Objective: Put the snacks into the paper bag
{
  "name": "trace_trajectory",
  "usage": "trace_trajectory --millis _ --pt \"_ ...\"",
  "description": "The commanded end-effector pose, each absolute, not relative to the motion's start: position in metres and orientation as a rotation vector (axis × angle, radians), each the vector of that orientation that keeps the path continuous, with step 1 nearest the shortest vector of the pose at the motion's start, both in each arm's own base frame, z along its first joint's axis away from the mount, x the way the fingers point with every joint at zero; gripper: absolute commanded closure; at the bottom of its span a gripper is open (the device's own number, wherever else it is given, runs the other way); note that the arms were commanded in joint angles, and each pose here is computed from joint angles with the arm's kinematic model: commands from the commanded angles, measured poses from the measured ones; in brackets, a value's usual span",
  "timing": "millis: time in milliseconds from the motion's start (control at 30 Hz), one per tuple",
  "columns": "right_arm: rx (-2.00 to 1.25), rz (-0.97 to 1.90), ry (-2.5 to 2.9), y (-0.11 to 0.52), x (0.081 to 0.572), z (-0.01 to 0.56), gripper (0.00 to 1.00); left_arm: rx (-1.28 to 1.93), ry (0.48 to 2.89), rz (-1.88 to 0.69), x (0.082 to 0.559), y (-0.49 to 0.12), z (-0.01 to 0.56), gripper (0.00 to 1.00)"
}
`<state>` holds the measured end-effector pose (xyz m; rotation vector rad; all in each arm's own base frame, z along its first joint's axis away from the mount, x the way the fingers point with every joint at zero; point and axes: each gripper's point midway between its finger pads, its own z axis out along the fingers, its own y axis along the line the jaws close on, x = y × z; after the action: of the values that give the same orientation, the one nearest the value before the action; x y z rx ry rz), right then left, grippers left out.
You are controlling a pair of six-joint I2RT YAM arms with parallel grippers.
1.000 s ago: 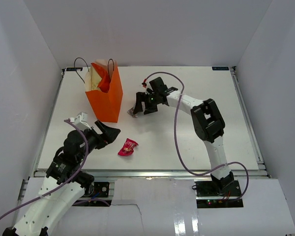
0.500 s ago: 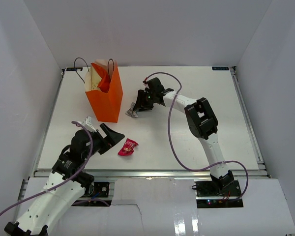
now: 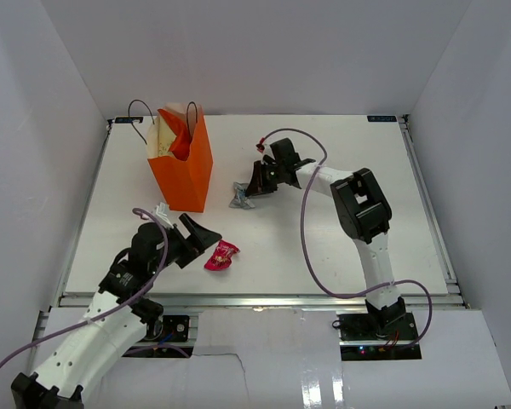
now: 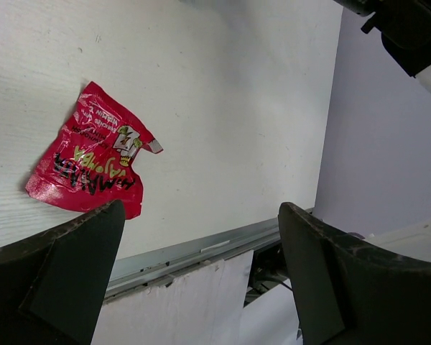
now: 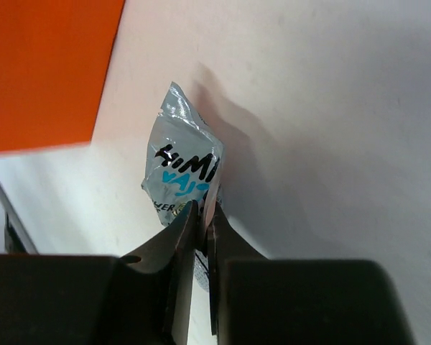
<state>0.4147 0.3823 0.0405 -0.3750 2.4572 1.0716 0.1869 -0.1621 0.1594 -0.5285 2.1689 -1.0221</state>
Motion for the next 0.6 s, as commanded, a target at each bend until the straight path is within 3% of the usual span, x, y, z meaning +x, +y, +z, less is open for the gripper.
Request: trace_trajectory --millis 0,167,300,500,567 --pt "-0.666 1.232 2.284 0.363 0.396 0.073 0.92 -0.498 2.149 -1.1 0.194 -0.175 0.163 0.02" --pt "-0.892 1.463 2.242 0.332 0.328 0.09 0.92 -0.353 2.112 -1.183 0.203 -0.196 0.17 0.02" --pt "-1.024 1.48 2.198 0.311 0.283 0.095 0.92 -0.159 2.114 -1.26 0.206 -0.229 0.17 0.02" --pt "-1.089 1.475 2.115 0.301 0.26 0.118 0.92 -0.005 2.168 -1.274 0.214 -0.277 0.159 0.03" --pt "-1.109 1.492 2.096 0.3 0.255 0.122 0.92 0.024 2.2 -1.267 0.212 -0.289 0.153 0.08"
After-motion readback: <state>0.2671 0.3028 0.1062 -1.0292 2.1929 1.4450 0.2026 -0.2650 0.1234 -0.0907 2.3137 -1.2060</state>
